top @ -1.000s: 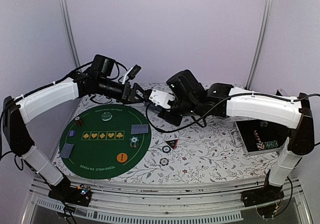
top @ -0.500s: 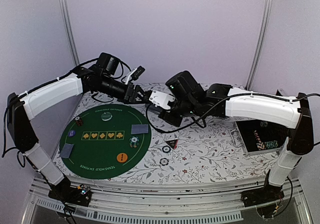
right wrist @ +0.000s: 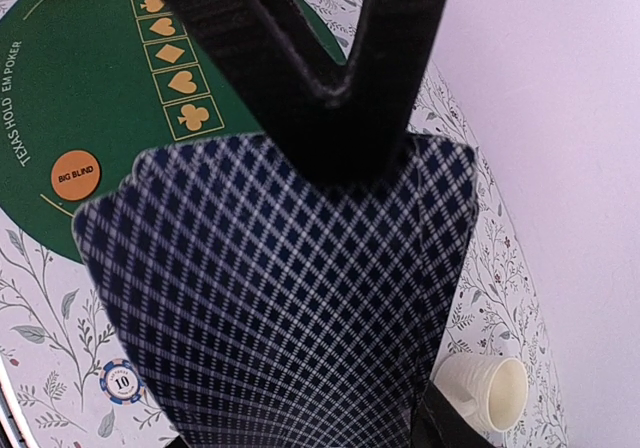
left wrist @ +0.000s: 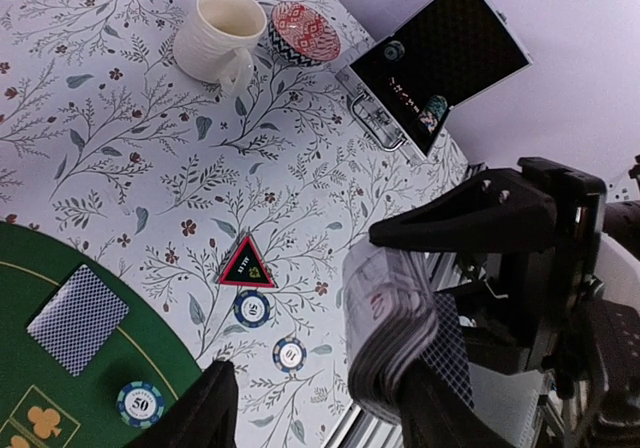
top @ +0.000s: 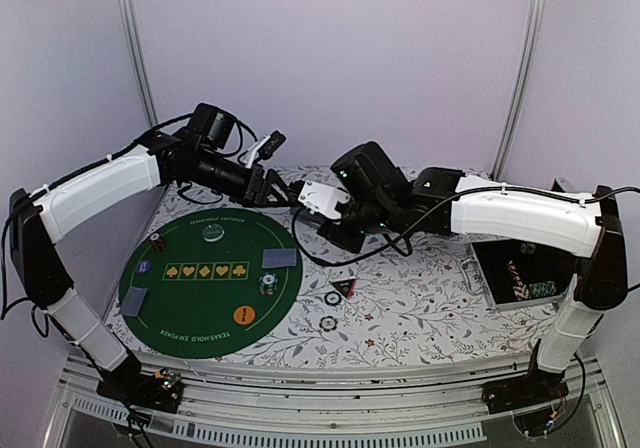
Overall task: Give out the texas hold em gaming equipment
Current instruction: Pick up the poker card from the face-down deck piles.
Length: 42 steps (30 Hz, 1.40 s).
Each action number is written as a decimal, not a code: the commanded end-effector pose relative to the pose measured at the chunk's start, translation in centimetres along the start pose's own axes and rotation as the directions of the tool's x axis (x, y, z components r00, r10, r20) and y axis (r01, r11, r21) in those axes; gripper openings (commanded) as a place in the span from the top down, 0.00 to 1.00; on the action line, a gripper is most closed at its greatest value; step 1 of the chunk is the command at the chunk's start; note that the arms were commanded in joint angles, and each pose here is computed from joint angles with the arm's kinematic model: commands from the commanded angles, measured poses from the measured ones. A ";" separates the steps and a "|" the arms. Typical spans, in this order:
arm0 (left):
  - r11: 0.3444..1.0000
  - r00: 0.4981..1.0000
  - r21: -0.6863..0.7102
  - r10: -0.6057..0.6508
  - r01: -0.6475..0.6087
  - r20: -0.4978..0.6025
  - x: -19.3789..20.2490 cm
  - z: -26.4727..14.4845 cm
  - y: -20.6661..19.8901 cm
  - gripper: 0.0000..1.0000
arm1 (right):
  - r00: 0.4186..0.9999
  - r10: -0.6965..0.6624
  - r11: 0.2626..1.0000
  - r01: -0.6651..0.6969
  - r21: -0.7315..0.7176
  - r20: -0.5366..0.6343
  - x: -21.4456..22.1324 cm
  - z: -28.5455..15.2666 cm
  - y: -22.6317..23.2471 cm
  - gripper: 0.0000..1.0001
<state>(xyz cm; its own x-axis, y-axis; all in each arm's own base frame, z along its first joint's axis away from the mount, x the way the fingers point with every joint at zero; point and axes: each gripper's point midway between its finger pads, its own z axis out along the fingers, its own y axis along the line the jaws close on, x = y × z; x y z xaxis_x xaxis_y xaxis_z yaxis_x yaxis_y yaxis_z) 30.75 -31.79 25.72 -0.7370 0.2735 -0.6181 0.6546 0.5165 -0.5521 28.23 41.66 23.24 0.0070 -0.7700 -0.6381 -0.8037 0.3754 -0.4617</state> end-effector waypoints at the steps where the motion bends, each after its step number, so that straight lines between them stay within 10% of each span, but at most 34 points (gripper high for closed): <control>1: 1.000 0.999 -0.006 0.030 -0.030 0.036 -1.0 -1.7 -0.9 0.43 | 1.000 0.005 1.000 -0.006 0.020 0.015 -0.5 -0.2 -0.1 0.55; 16: 0.991 0.998 0.130 0.033 -0.040 0.050 -1.8 -0.8 -3.8 0.67 | 1.000 0.002 1.000 -0.003 0.018 0.013 -0.5 0.0 0.0 0.55; 25: 0.998 0.998 -0.011 0.058 -0.058 -0.034 -0.9 1.5 -2.2 0.41 | 1.000 0.004 1.000 -0.005 0.020 0.018 -0.6 0.0 -0.1 0.55; 42: 0.981 0.993 -0.172 0.069 -0.085 -0.099 -0.2 1.0 -0.3 0.44 | 1.000 0.001 1.000 -0.001 0.030 0.012 -0.1 -0.1 -0.1 0.55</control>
<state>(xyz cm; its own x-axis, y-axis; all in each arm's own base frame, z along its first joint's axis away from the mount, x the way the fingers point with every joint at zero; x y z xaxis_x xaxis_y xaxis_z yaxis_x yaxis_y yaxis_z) 30.80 -33.67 24.63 -0.7176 0.3801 -0.5836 0.6730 0.5940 -0.4407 28.24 41.50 22.81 0.0041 -0.7767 -0.6298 -0.7992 0.3761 -0.4689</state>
